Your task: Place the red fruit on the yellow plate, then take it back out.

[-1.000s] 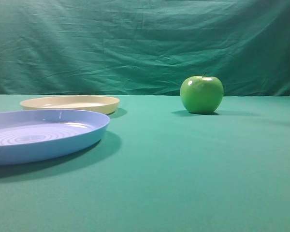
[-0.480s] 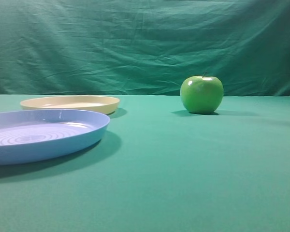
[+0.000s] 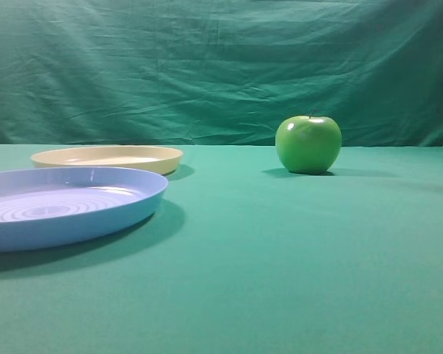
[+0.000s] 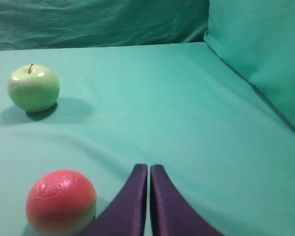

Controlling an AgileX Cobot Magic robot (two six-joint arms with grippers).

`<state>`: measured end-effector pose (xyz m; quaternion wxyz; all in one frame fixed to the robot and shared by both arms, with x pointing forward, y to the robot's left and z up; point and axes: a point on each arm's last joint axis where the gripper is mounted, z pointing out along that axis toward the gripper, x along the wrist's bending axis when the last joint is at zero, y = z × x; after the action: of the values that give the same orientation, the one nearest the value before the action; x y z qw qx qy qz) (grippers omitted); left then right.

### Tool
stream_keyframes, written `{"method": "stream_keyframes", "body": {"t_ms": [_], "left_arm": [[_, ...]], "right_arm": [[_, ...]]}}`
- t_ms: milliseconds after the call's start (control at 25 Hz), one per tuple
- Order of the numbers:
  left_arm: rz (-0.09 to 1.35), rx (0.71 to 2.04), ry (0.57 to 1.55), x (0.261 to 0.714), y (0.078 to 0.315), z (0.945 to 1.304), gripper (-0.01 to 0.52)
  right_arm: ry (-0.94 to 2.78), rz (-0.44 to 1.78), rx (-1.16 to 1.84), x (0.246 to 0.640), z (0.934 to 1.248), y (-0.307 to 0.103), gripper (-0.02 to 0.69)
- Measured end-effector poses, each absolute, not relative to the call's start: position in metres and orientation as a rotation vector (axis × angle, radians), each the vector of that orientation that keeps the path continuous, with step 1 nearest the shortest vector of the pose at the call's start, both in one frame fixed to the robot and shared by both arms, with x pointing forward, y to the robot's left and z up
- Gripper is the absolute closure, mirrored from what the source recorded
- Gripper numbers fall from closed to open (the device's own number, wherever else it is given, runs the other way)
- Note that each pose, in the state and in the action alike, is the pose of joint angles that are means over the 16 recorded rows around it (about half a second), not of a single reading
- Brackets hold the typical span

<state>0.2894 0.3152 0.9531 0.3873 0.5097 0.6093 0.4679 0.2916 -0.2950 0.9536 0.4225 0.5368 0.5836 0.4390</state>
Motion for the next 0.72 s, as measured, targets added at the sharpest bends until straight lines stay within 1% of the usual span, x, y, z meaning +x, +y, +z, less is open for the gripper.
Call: {"method": "stream_keyframes", "body": {"t_ms": [720], "left_arm": [[1.192,1.298,1.55,0.2894,0.3152,0.9531,0.514]], "right_arm": [[1.502,1.066,1.369,0.291,0.9458,-0.295,0.665]]}}
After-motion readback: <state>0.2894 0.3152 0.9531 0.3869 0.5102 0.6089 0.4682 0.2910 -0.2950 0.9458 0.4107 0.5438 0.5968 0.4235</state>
